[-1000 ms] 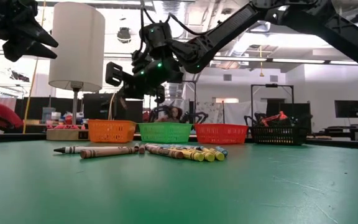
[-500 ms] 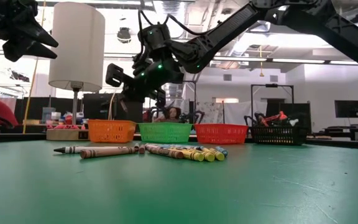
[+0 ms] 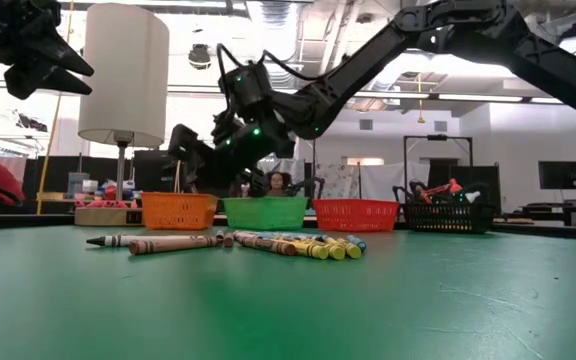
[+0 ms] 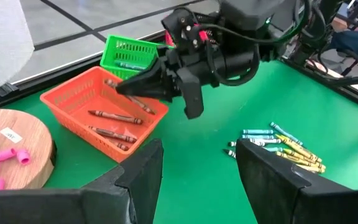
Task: Sort crayons
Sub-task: Put the brown crayon into the orange bin
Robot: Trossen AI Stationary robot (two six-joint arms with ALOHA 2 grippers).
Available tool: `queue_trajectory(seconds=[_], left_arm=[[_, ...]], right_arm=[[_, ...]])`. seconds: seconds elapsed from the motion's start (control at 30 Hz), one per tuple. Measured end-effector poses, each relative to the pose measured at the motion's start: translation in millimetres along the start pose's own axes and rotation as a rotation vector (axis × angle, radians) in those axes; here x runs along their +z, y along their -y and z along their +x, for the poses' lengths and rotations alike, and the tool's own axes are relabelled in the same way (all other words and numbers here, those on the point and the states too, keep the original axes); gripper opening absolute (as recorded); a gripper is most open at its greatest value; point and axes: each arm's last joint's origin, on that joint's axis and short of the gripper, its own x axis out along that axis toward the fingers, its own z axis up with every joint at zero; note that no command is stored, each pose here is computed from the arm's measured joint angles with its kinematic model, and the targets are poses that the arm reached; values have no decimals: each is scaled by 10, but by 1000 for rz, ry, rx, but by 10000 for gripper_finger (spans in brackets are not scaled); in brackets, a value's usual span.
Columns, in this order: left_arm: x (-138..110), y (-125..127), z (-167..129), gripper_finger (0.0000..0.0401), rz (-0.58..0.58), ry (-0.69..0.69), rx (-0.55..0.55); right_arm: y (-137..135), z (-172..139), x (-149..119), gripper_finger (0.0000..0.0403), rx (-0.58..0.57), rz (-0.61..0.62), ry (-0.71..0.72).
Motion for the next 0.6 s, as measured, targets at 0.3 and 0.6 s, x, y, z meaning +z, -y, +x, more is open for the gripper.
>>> queue_trajectory(seconds=[0.3, 0.6], left_arm=[[0, 1, 0, 192, 0, -1, -2], [0, 0, 0, 192, 0, -1, -1]], right_arm=[[-42, -13, -43, 59, 15, -76, 3], [-226, -35, 82, 131, 38, -101, 4]])
